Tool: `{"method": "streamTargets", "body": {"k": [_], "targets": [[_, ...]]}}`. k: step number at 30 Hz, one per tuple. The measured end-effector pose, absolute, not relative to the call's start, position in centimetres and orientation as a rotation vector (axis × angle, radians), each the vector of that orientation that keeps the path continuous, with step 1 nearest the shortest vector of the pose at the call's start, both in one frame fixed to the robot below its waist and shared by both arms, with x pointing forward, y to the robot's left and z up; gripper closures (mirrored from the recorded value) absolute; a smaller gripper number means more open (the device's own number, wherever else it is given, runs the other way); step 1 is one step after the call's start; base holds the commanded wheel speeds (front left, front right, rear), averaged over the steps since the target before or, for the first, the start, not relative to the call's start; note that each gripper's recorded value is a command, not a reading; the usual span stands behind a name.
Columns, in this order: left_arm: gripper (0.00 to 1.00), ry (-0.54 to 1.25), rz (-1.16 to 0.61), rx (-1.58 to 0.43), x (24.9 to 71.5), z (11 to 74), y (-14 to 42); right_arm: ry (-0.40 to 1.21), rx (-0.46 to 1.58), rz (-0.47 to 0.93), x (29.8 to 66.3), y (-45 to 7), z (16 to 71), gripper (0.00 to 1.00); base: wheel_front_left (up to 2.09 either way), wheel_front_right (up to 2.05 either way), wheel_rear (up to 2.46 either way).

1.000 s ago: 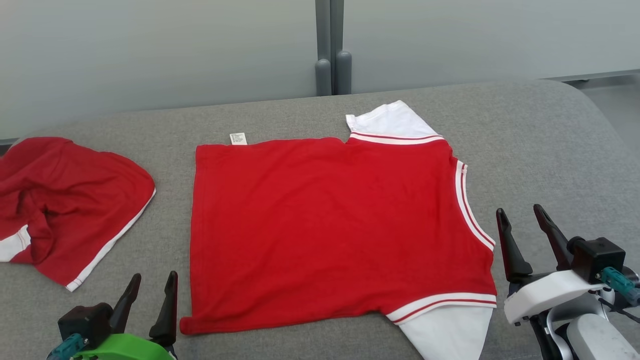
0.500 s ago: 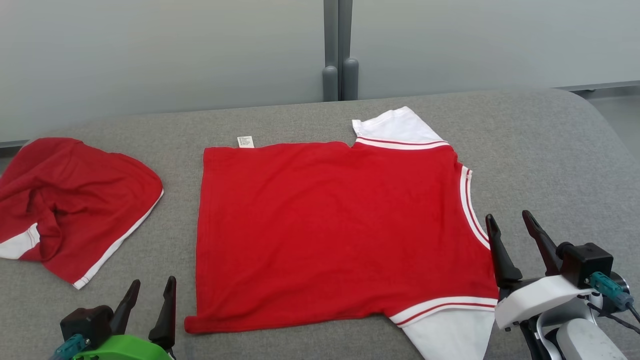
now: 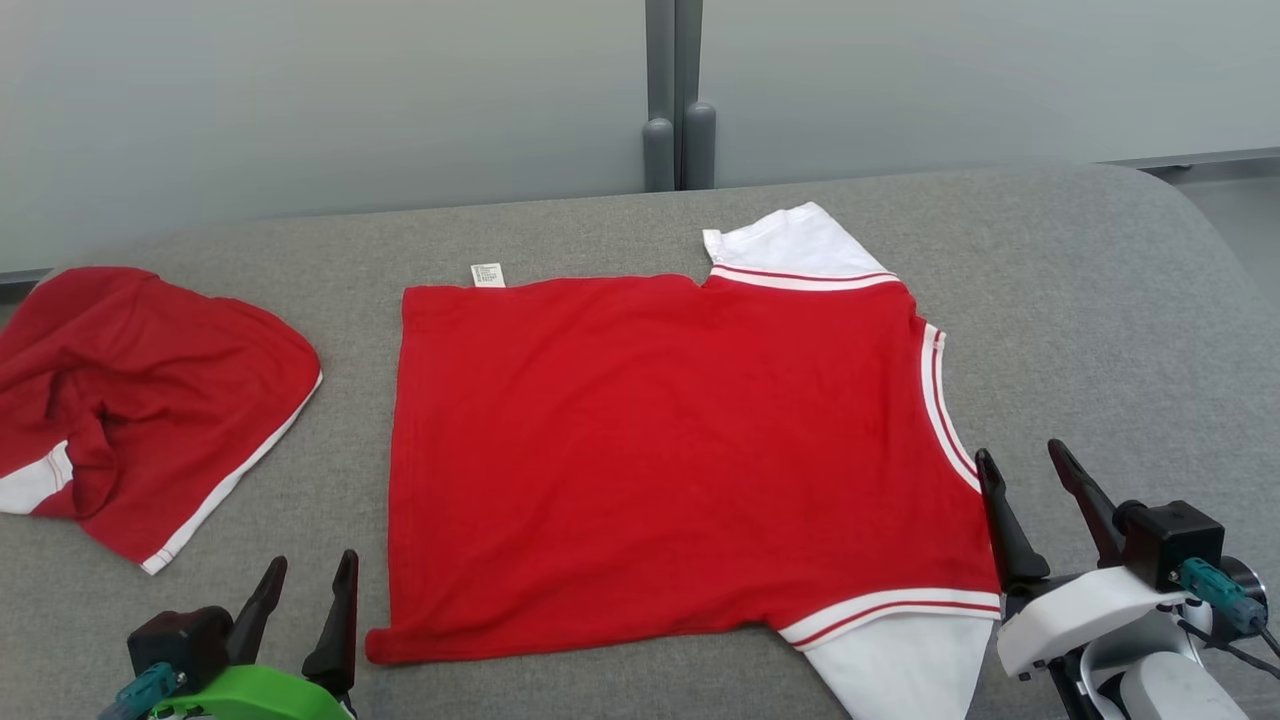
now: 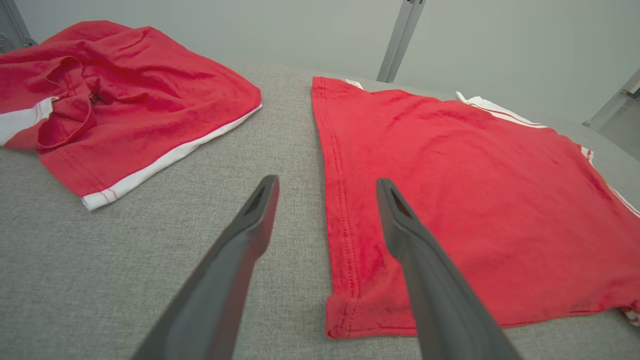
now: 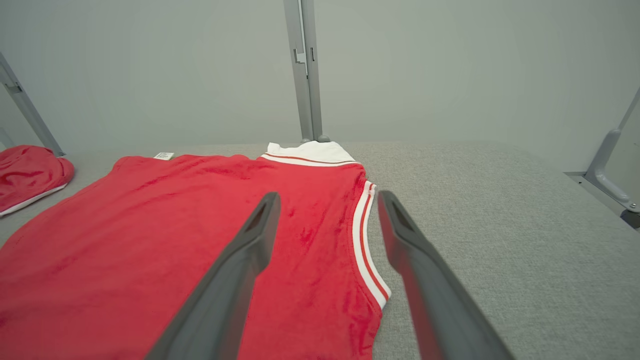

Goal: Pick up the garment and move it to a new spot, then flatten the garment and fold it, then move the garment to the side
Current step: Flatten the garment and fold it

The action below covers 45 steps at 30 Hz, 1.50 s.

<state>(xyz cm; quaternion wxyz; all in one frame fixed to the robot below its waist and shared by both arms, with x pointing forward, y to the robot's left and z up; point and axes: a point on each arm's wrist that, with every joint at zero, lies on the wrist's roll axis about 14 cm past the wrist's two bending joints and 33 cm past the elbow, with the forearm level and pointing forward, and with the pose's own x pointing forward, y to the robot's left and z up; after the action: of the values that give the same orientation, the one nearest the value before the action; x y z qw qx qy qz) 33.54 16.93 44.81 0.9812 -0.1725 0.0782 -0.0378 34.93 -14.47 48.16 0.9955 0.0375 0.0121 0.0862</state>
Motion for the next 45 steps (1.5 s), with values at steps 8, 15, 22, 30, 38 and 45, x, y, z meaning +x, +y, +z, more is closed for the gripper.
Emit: {"method": "streamTargets", "body": {"k": [8,15,22,30,38,45], "targets": [[0.00,0.199,-0.077,-0.354,33.1,43.5,16.4,0.046,0.068,0.165,34.7,-14.9,47.4,0.00,0.00,0.00,0.00],[0.00,0.261,-0.073,-0.441,32.7,41.8,14.5,0.284,0.061,0.262,29.7,-12.8,40.6,0.00,0.00,0.00,0.00],[0.00,0.303,-0.054,-0.463,32.7,40.5,14.3,0.460,0.065,0.339,25.4,-11.1,36.4,0.00,0.00,0.00,0.00],[0.00,0.350,-0.057,-0.481,33.0,39.1,13.9,0.532,0.064,0.341,24.3,-11.5,34.7,0.00,0.00,0.00,0.00],[0.00,0.381,-0.069,-0.482,33.6,38.3,13.4,0.614,0.038,0.382,22.8,-12.0,33.0,0.00,0.00,0.00,0.00],[0.00,0.386,-0.067,-0.496,33.4,38.1,13.2,0.675,0.052,0.441,21.3,-10.9,31.8,0.30,0.00,0.00,0.00]]}}
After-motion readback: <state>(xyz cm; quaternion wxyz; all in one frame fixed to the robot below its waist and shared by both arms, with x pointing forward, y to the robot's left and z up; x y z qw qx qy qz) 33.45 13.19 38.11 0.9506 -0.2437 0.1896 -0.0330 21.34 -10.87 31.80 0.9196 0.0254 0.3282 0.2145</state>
